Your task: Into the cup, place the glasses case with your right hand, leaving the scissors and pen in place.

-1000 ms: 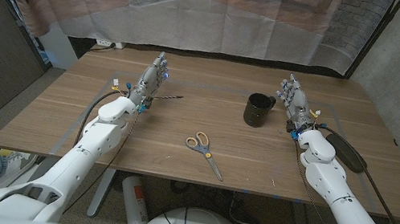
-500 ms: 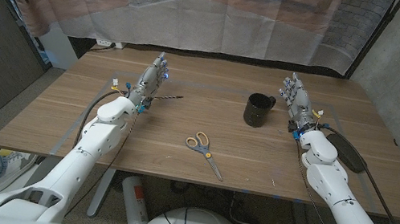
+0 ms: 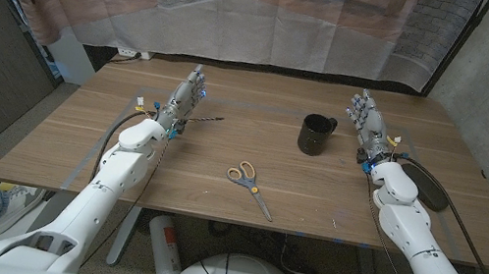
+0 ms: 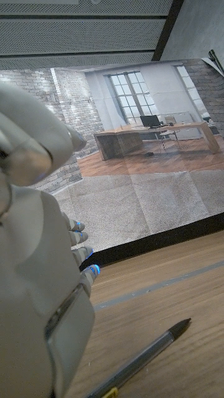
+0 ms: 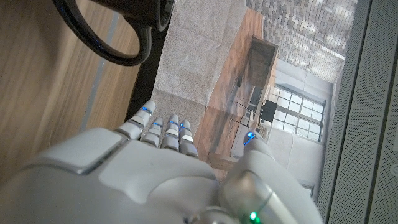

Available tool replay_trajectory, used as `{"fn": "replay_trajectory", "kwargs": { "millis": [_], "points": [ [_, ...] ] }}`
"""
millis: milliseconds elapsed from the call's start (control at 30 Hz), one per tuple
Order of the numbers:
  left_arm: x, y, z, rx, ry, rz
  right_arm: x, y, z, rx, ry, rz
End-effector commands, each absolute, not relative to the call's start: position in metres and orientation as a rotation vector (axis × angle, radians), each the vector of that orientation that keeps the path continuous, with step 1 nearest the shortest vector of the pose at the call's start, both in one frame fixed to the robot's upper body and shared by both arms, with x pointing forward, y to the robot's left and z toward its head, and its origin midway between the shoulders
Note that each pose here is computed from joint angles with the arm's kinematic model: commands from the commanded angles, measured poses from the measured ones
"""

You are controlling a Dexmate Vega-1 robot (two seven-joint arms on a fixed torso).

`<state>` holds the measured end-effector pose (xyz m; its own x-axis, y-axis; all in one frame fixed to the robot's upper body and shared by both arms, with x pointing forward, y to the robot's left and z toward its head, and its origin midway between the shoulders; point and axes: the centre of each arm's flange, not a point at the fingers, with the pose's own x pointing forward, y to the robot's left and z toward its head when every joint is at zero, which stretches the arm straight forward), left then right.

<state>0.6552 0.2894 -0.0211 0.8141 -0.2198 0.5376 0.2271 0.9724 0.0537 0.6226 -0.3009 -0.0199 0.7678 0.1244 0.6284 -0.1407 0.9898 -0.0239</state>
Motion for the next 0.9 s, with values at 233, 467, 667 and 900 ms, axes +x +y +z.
{"fn": "replay_trajectory", "kwargs": {
  "millis": [233, 467, 667, 900],
  "points": [
    [0.656, 0.285, -0.022, -0.002, -0.567, -0.25, 0.609, -0.314, -0.022, 0.017, -0.7, 0.108],
    [0.656, 0.282, -0.022, -0.005, -0.568, -0.254, 0.604, -0.317, -0.022, 0.005, -0.714, 0.102],
    [0.655, 0.279, -0.02, 0.001, -0.57, -0.259, 0.601, -0.319, -0.022, -0.001, -0.719, 0.096],
    [0.653, 0.278, -0.02, 0.008, -0.568, -0.26, 0.598, -0.324, -0.025, -0.002, -0.718, 0.087]
  ]
}}
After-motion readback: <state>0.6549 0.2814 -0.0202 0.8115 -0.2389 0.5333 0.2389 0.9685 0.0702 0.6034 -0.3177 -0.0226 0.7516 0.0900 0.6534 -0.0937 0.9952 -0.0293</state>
